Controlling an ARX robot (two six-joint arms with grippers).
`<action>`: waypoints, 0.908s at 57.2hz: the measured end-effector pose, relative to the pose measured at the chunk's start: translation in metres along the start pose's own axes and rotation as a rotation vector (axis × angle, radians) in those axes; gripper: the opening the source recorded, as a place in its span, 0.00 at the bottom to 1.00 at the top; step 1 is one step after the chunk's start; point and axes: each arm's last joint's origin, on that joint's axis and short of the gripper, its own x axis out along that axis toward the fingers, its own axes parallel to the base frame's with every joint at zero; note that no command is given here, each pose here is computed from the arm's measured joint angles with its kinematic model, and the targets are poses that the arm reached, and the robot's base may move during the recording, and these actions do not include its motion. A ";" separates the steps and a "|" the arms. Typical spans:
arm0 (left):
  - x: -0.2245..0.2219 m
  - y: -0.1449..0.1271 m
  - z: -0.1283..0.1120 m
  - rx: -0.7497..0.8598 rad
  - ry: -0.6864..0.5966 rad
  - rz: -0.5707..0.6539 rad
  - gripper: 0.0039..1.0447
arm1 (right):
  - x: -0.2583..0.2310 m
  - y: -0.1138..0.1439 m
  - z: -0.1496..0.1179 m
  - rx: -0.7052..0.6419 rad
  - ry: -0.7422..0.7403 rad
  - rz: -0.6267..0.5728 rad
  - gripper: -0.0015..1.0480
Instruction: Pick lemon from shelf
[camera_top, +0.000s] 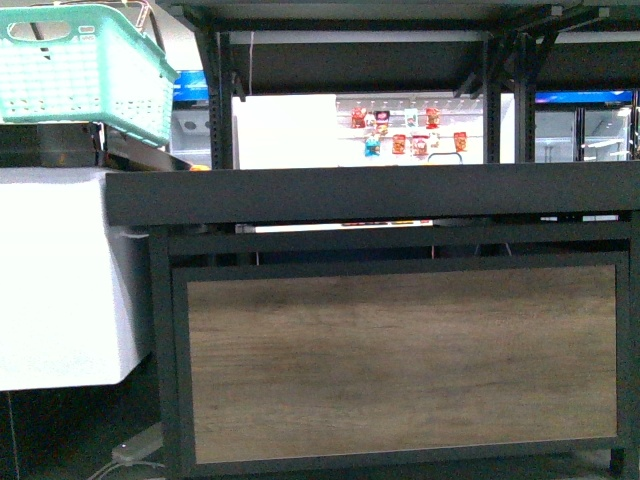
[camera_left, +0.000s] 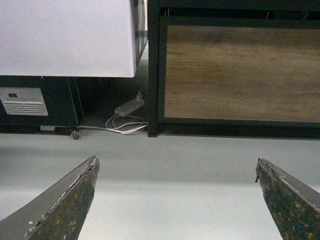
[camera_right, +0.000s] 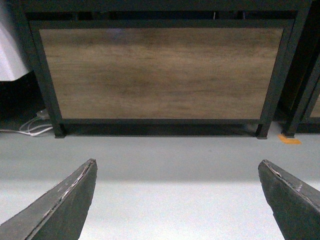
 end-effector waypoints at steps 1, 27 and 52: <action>0.000 0.000 0.000 0.000 0.000 0.000 0.92 | 0.000 0.000 0.000 0.000 0.000 0.000 0.93; 0.000 0.000 0.000 0.000 0.000 0.000 0.92 | 0.000 0.000 0.000 0.000 0.000 0.000 0.93; 0.000 0.000 0.000 0.000 0.000 0.000 0.92 | 0.000 0.000 0.000 0.000 0.000 0.000 0.93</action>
